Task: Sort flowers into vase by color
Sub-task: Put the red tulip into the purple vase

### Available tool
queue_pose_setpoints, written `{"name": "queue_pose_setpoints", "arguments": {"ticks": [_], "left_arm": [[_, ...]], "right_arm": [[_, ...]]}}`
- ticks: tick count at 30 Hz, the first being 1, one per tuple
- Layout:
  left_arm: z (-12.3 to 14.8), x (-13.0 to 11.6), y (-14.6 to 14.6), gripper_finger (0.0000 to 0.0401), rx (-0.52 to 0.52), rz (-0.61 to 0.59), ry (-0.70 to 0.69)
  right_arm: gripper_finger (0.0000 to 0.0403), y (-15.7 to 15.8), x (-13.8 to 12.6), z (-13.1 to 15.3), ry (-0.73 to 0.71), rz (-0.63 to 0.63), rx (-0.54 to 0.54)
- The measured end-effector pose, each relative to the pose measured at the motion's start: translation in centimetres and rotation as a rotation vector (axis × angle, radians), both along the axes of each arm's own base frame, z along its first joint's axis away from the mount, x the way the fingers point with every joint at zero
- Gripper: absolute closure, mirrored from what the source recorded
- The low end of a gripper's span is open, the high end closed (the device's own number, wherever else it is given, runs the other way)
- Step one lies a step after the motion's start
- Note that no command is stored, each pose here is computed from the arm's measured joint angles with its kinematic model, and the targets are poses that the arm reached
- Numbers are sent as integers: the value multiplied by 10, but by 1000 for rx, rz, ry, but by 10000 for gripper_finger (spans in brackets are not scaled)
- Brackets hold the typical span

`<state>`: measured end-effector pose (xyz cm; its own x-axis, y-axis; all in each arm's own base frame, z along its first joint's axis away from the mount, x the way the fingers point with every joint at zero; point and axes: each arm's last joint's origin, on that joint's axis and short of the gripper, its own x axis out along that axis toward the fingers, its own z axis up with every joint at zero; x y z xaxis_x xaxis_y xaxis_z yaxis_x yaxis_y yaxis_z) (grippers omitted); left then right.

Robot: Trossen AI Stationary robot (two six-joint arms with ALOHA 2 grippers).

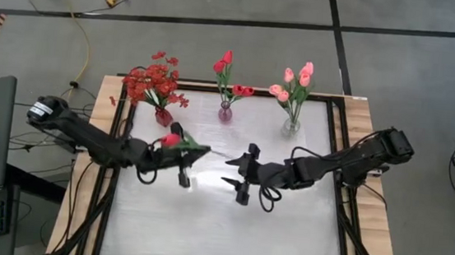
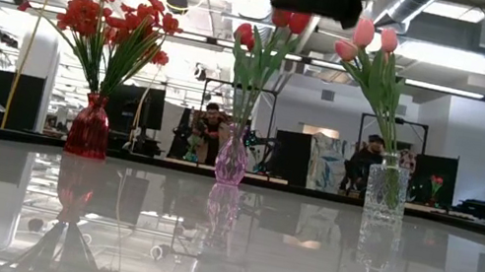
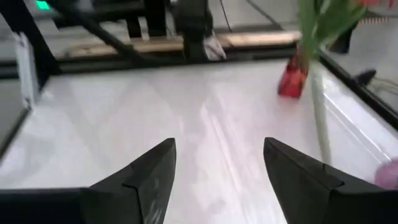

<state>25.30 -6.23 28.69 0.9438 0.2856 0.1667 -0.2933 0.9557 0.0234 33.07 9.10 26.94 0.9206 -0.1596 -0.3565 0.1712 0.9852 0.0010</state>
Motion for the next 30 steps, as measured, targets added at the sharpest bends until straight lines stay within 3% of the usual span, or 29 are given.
{"name": "queue_pose_setpoints", "arguments": {"ticks": [6, 12, 16, 23, 30], "left_arm": [[24, 12, 30, 401, -5, 122, 199], [27, 26, 63, 401, -41, 241, 325], [26, 28, 86, 401, -25, 317, 329], [28, 22, 133, 401, -120, 336, 272], [32, 18, 152, 401, -135, 359, 224]], "right_arm": [[132, -8, -3, -10, 106, -65, -20], [132, -12, -12, -15, 197, -114, -55], [132, -14, -20, -15, 255, -127, -49], [132, -8, -41, -2, 283, -99, -55], [132, -5, -59, 10, 295, -94, -89]]}}
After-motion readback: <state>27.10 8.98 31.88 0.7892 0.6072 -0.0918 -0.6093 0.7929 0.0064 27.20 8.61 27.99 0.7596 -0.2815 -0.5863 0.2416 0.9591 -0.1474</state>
